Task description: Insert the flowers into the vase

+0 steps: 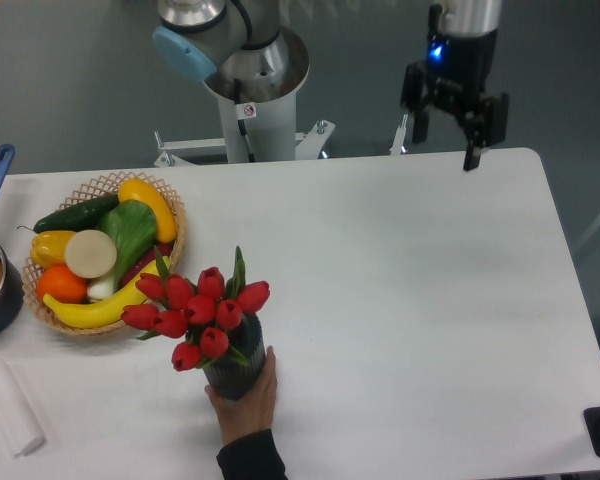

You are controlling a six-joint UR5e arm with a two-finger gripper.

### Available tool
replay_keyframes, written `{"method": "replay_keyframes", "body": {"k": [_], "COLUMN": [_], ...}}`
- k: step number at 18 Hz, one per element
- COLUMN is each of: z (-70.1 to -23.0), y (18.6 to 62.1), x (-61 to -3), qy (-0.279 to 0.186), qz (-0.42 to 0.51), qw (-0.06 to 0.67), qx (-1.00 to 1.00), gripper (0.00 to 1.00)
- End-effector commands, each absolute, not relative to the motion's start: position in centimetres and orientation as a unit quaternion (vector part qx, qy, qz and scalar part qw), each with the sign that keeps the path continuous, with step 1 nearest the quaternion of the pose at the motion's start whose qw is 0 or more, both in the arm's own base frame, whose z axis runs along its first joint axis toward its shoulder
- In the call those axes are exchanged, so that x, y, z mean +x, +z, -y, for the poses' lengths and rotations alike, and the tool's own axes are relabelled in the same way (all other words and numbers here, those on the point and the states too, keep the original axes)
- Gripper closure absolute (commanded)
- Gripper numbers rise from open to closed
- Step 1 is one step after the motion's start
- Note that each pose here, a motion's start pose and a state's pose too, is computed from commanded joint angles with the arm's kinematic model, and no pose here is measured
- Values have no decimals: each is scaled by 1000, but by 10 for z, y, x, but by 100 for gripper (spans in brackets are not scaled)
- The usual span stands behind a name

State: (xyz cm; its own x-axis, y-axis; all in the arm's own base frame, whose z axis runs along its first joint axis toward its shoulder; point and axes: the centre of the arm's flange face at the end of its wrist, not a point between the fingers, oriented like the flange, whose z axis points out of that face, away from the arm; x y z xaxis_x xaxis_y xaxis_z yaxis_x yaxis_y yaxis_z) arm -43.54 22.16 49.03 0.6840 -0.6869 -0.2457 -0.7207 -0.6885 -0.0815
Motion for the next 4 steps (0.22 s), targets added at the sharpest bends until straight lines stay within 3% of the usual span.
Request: {"method": "replay_keyframes", "body": {"k": [4], "z": [-216], "y": [486], "x": [-434], "qy": [88], "qz": [-403], "qw": [62], "qx": [-909], "gripper": [0]}}
